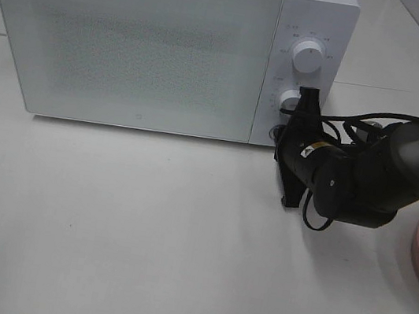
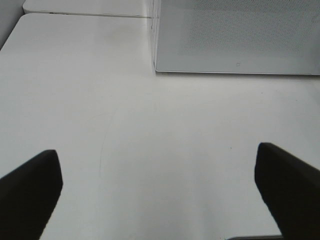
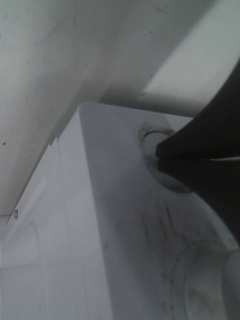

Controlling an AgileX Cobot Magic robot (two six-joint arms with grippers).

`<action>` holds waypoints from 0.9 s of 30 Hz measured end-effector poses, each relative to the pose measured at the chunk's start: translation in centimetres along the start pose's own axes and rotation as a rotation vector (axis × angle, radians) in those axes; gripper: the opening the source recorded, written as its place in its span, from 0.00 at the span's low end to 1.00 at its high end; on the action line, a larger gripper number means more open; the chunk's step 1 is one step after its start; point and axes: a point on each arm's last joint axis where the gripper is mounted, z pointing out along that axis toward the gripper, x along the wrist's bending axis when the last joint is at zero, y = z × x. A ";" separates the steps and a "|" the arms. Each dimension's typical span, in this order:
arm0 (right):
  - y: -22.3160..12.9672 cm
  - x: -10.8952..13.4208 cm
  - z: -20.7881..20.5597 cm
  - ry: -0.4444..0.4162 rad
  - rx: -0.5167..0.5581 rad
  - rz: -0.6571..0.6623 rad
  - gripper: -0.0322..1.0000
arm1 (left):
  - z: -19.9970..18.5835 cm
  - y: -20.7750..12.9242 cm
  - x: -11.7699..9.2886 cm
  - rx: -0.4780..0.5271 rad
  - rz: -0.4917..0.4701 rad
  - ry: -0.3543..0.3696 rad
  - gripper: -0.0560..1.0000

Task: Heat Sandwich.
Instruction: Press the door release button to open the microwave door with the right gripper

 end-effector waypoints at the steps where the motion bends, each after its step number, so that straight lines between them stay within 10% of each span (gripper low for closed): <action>1: 0.0 0.0 0.0 0.000 0.000 0.000 0.04 | 0.0 0.0 0.0 0.000 0.000 0.000 0.99; 27: -0.3 0.5 1.6 0.003 -0.027 -0.031 0.04 | 0.0 0.0 0.0 0.000 0.000 0.000 0.99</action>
